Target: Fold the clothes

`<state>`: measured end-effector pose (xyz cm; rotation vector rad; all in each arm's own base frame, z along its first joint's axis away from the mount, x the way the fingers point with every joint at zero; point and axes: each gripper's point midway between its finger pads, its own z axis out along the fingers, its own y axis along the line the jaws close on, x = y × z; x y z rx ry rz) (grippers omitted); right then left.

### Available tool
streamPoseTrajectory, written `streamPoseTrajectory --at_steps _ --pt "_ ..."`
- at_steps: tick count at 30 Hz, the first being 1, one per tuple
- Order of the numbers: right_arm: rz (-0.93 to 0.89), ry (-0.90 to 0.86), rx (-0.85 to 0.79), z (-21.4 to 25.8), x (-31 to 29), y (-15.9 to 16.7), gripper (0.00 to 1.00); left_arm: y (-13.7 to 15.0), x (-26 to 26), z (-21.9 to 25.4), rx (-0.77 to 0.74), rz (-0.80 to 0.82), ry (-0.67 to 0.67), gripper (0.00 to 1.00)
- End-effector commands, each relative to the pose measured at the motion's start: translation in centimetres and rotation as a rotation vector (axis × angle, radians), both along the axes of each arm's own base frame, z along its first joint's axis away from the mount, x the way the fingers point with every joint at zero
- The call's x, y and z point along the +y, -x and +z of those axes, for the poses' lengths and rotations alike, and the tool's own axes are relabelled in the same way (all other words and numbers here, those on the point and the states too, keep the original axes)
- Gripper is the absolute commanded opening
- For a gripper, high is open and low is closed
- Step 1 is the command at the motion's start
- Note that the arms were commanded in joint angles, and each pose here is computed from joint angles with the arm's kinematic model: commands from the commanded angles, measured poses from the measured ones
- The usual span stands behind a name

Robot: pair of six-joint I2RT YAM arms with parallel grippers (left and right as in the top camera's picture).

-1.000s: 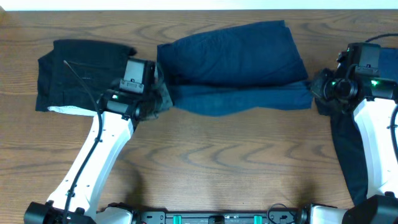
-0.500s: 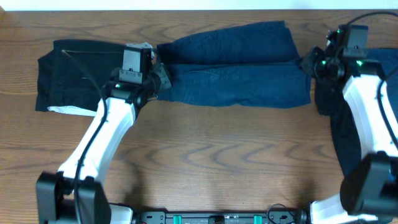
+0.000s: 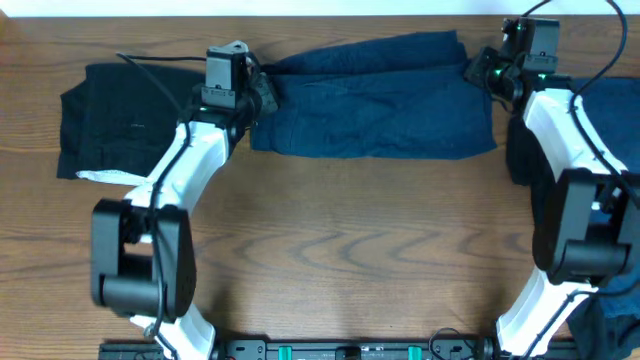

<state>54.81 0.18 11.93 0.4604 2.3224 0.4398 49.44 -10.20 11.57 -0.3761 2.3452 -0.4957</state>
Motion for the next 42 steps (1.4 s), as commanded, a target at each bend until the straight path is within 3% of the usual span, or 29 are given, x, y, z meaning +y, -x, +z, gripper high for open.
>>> streamPoseTrajectory --at_steps 1,10,11,12,14,15,16,19,22,24,28,32,34,35,36,37,39,41,42 --pt "0.018 0.030 -0.040 -1.1 0.7 -1.9 0.01 -1.6 1.4 -0.7 -0.032 0.042 -0.053 0.06" --pt "0.031 0.122 -0.091 -6.8 2.1 -4.8 0.01 -3.9 1.7 -4.9 -0.054 0.071 -0.076 0.07" --pt "0.026 0.129 -0.088 -7.2 2.0 -4.9 0.04 -3.9 1.7 -5.7 -0.042 0.071 -0.079 0.17" --pt "0.024 0.134 -0.082 -7.7 2.1 -4.9 0.11 -3.8 1.7 -6.1 -0.033 0.070 -0.080 0.33" --pt "0.030 0.139 -0.077 -8.2 2.1 -4.8 0.18 -3.8 1.7 -6.9 -0.019 0.069 -0.083 0.41" --pt "0.030 0.139 -0.077 -8.2 2.1 -4.9 0.22 -3.8 1.7 -6.9 -0.021 0.063 -0.088 0.49" --pt "0.030 0.139 -0.084 -8.0 2.1 -5.0 0.32 -3.8 1.7 -6.8 -0.028 0.051 -0.095 0.63" --pt "0.064 0.138 -0.137 -5.7 2.4 -5.3 0.75 -3.9 0.8 -4.8 -0.072 -0.018 -0.096 0.85" --pt "0.148 0.113 -0.173 -2.3 3.2 -4.6 0.99 -3.3 0.1 -1.5 -0.109 -0.057 -0.066 0.91" --pt "0.185 0.105 -0.184 0.2 3.3 -3.7 0.99 -2.7 -0.1 0.6 -0.126 -0.067 -0.055 0.91" --pt "0.199 0.104 -0.130 3.4 3.3 -0.8 0.99 -0.8 0.0 3.2 -0.109 -0.072 -0.057 0.91" --pt "0.206 0.086 0.012 3.2 3.3 2.9 0.99 1.5 0.3 2.0 0.003 -0.077 -0.071 0.90" --pt "0.209 0.075 0.094 2.1 3.4 4.5 0.99 2.8 0.5 0.4 0.080 -0.080 -0.080 0.79" --pt "0.209 0.072 0.126 1.5 3.4 5.1 0.93 3.4 0.5 -0.5 0.121 -0.082 -0.085 0.69" --pt "0.207 0.072 0.168 0.4 3.3 5.7 0.76 3.9 0.5 -1.4 0.154 -0.086 -0.089 0.49" --pt "0.205 0.074 0.184 0.0 3.2 6.0 0.62 4.3 0.4 -2.2 0.181 -0.090 -0.093 0.35" --pt "0.193 0.091 0.241 -1.9 2.9 6.7 0.21 5.0 0.1 -4.2 0.230 -0.100 -0.099 0.13" --pt "0.185 0.107 0.276 -3.6 2.7 7.0 0.01 5.0 -0.2 -5.8 0.258 -0.109 -0.104 0.11" --pt "0.188 0.105 0.288 -4.4 2.8 7.0 0.01 4.9 -0.4 -6.5 0.263 -0.118 -0.110 0.11"
